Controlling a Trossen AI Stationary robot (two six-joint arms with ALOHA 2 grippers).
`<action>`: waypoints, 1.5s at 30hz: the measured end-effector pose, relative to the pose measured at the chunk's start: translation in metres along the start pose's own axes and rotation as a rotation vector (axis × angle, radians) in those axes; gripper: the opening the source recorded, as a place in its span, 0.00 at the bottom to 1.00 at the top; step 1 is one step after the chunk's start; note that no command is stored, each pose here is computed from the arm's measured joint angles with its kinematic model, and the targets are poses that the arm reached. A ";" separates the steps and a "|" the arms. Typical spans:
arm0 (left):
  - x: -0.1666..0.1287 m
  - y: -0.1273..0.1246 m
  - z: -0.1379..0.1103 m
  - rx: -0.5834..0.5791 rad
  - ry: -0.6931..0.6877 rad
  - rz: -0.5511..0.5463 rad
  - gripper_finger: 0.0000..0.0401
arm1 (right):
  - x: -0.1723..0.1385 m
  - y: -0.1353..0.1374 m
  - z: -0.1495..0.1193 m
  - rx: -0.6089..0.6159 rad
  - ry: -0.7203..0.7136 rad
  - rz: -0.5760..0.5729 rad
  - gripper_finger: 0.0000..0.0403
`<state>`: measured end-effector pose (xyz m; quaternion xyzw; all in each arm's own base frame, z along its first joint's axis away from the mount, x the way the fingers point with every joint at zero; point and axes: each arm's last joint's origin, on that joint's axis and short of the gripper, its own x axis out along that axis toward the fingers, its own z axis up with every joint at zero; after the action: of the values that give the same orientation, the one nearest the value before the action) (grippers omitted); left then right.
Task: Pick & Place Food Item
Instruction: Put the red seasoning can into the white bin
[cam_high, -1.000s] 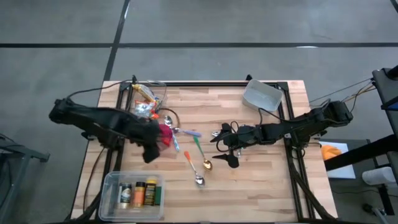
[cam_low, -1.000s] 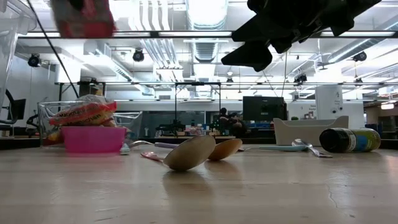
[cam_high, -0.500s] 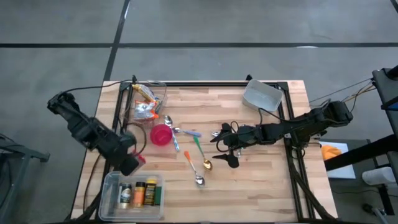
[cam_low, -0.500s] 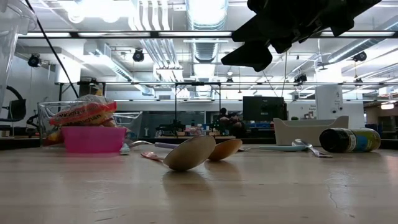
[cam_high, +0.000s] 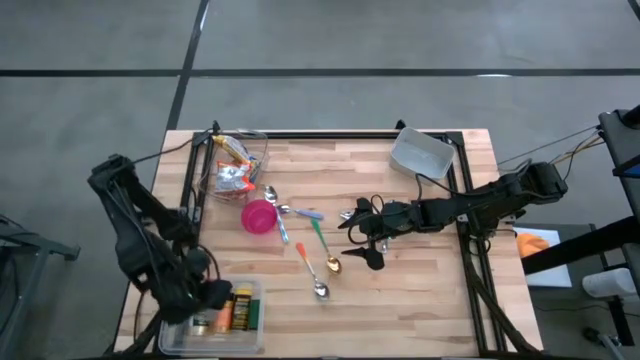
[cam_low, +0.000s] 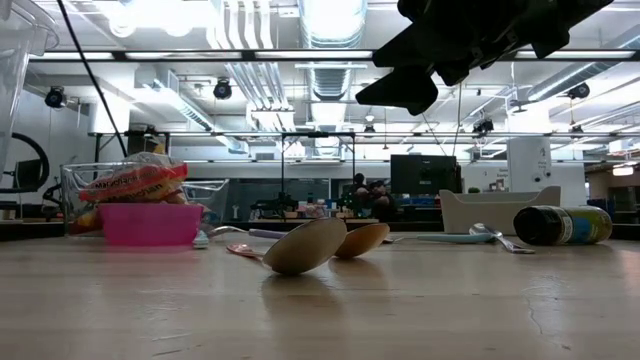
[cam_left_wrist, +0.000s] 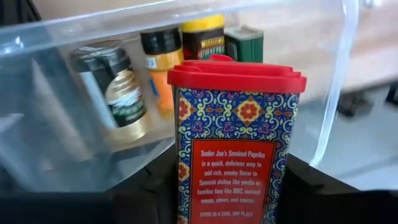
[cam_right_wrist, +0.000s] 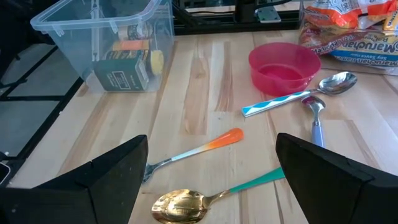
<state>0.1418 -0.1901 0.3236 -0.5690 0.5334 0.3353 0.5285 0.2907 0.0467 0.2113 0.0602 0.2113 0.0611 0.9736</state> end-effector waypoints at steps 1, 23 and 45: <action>0.005 -0.002 -0.002 -0.027 -0.020 0.001 0.47 | 0.000 0.000 0.000 0.000 0.000 0.000 0.87; 0.102 -0.031 -0.025 -0.270 -0.272 0.040 0.53 | 0.000 0.000 0.000 0.000 0.000 0.000 0.87; 0.105 -0.036 -0.023 -0.280 -0.276 -0.003 0.55 | 0.000 0.000 0.000 0.000 0.000 0.000 0.87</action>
<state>0.1939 -0.2432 0.2386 -0.5864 0.4030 0.4801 0.5130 0.2907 0.0466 0.2113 0.0601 0.2113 0.0611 0.9737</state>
